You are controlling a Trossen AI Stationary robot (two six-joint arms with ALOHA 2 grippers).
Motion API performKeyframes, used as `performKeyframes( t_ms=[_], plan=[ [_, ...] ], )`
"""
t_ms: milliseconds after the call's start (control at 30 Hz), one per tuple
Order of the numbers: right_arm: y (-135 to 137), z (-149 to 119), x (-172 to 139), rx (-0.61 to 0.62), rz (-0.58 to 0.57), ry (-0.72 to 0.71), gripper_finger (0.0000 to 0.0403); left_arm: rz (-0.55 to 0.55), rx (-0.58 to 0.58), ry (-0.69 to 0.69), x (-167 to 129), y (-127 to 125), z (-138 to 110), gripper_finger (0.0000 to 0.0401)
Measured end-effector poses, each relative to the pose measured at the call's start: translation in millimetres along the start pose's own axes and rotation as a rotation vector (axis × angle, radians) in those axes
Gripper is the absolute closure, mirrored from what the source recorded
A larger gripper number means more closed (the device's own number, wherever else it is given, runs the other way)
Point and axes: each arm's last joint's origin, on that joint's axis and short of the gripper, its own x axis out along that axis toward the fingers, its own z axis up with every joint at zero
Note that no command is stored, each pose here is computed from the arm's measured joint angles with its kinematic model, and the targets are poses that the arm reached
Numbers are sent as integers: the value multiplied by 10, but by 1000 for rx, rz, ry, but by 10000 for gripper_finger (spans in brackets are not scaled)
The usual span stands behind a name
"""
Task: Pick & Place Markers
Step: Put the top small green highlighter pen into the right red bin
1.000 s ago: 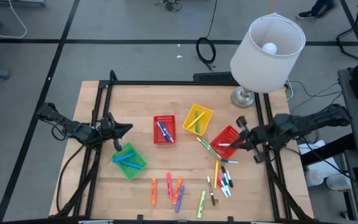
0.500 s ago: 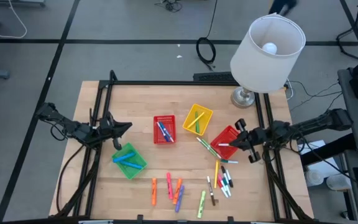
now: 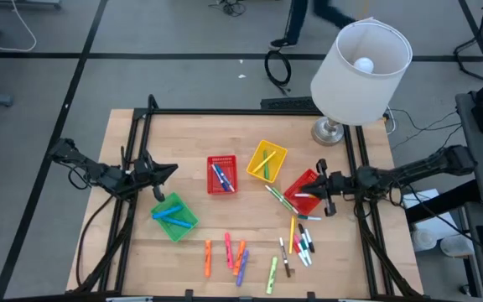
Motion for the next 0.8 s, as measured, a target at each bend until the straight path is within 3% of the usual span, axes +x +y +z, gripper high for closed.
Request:
performKeyframes(
  t_ms=[67, 167, 300, 433, 567, 700, 800],
  plan=[
    [4, -14, 28, 10, -19, 60, 402, 0, -1, 0, 0, 0, 0, 375],
    [116, 298, 229, 19, -1, 209, 402, -5, -10, 10, 0, -1, -14, 375],
    [335, 492, 476, -26, -149, 528, 403, -10, -4, 22, 0, -2, -29, 375],
    [575, 627, 692, -34, -181, 802, 403, -15, 4, 45, 0, -4, -58, 375],
    [837, 562, 805, -56, -216, 1074, 403, -18, 9, 51, 2, -7, -65, 375],
    [1068, 496, 871, -36, -239, 1142, 403, -33, -3, 57, 5, -15, -70, 375],
    [1136, 365, 833, 66, -278, 1213, 403, -40, -10, 58, 5, -17, -70, 375]
  ],
)
